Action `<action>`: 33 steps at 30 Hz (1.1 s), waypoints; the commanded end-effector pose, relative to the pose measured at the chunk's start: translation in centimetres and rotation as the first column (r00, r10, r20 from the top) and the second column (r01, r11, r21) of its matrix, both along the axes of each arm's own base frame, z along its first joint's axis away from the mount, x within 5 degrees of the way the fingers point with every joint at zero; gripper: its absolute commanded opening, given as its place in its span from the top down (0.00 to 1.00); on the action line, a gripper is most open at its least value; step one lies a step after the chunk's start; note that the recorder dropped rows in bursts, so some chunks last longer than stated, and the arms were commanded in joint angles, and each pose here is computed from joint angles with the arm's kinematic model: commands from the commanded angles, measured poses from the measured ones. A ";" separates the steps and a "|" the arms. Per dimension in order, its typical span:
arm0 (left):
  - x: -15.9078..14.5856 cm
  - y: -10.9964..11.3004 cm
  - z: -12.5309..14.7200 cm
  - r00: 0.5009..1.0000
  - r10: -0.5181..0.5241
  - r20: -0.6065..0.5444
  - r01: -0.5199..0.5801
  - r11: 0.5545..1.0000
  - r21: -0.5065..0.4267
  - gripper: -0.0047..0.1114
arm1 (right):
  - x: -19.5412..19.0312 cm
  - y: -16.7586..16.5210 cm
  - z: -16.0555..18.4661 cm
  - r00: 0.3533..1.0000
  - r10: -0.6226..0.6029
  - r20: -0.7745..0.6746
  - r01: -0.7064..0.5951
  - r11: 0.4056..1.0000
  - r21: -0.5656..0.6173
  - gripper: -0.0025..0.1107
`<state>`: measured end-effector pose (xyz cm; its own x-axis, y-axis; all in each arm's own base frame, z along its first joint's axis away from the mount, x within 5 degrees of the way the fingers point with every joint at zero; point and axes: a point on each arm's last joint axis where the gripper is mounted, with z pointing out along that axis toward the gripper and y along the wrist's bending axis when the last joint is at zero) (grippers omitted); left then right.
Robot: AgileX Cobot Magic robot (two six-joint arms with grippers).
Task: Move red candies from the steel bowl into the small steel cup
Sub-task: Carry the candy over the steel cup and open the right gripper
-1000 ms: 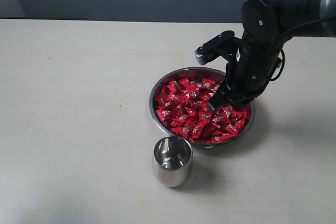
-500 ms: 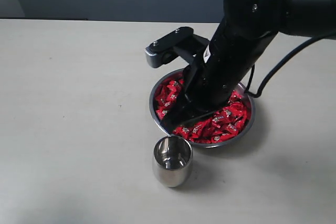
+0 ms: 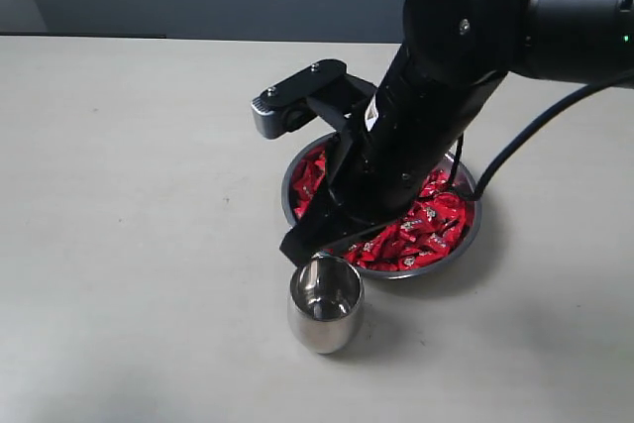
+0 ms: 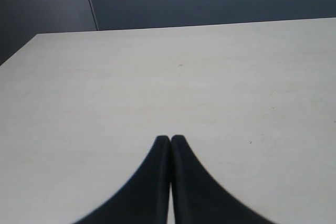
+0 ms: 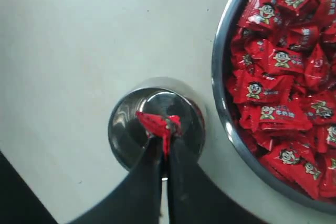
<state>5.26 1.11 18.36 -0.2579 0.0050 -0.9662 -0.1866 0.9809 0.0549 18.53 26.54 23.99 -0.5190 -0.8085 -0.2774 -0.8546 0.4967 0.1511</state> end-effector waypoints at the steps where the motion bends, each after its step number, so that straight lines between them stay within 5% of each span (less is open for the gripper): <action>1: 0.0 0.0 -0.1 1.000 -0.006 0.008 0.006 1.000 0.002 0.96 | -0.4 0.8 -1.0 0.999 0.037 -0.009 -0.038 0.999 -0.035 0.99; 19: 0.0 0.0 -0.1 1.000 -0.006 0.008 0.006 1.000 0.002 0.96 | -0.2 0.8 -1.8 0.999 0.051 -0.002 -0.051 0.996 -0.076 0.98; 28: 0.0 0.0 -0.1 1.000 -0.006 0.008 0.006 1.000 0.002 0.96 | -0.4 1.0 -1.8 0.999 0.042 -0.022 -0.043 0.997 -0.057 0.69; 33: 0.0 0.0 -0.1 1.000 -0.006 0.008 0.006 1.000 0.002 0.96 | -0.4 1.0 -1.8 0.999 0.039 -0.026 -0.041 0.998 -0.054 0.68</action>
